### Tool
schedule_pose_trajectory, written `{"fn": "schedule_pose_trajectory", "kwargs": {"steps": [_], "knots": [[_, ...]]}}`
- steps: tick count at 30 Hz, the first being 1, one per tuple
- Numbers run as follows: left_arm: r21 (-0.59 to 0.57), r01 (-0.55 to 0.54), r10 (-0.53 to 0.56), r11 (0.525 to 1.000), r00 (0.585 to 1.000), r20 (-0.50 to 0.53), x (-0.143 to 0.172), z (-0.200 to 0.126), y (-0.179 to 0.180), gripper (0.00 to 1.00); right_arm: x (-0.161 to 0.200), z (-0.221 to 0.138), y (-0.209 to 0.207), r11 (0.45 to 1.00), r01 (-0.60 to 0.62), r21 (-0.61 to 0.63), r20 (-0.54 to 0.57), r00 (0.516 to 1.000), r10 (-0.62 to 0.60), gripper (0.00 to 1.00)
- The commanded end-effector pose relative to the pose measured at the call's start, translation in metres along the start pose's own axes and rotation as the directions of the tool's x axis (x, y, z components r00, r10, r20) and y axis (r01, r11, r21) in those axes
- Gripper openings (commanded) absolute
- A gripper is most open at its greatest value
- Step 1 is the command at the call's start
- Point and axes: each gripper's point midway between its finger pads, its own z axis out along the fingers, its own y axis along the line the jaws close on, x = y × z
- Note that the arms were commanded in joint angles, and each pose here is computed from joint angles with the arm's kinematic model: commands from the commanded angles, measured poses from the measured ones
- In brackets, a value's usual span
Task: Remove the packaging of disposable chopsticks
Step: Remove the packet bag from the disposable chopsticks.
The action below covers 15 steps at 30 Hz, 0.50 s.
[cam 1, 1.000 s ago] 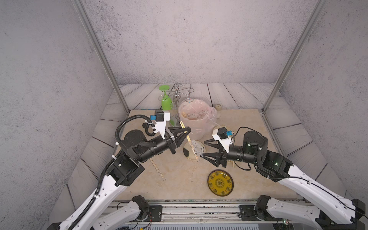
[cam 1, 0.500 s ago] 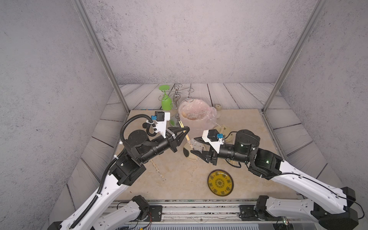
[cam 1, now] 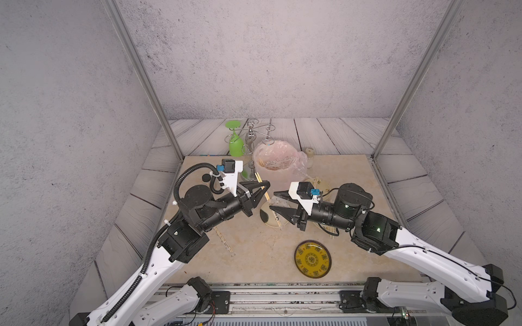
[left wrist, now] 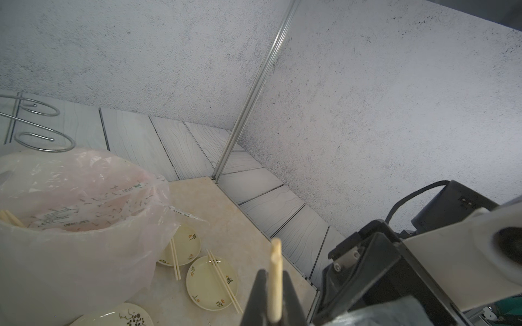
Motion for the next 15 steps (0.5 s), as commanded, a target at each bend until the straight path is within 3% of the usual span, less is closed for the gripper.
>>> {"fn": "schedule_pose_trajectory", "kwargs": {"steps": [1, 4, 10, 15], "knots": [[0.039, -0.01, 0.008, 0.999, 0.999, 0.043, -0.011, -0.004, -0.01, 0.0, -0.001, 0.001, -0.004, 0.999, -0.011, 0.032, 0.013, 1.0, 0.01, 0.22], [0.03, -0.025, 0.024, 0.999, 0.998, 0.051, -0.012, -0.007, -0.01, 0.0, 0.0, -0.002, -0.006, 0.999, -0.016, 0.045, 0.022, 1.0, 0.015, 0.0], [-0.069, -0.038, 0.045, 0.997, 0.994, 0.1, -0.02, -0.02, 0.003, 0.0, -0.001, -0.013, -0.006, 0.998, -0.019, 0.062, 0.036, 0.999, 0.017, 0.0], [-0.059, -0.049, 0.056, 0.997, 0.989, 0.14, -0.026, -0.026, -0.001, 0.0, 0.007, -0.009, -0.002, 0.999, -0.014, 0.037, -0.013, 1.0, 0.014, 0.0]]}}
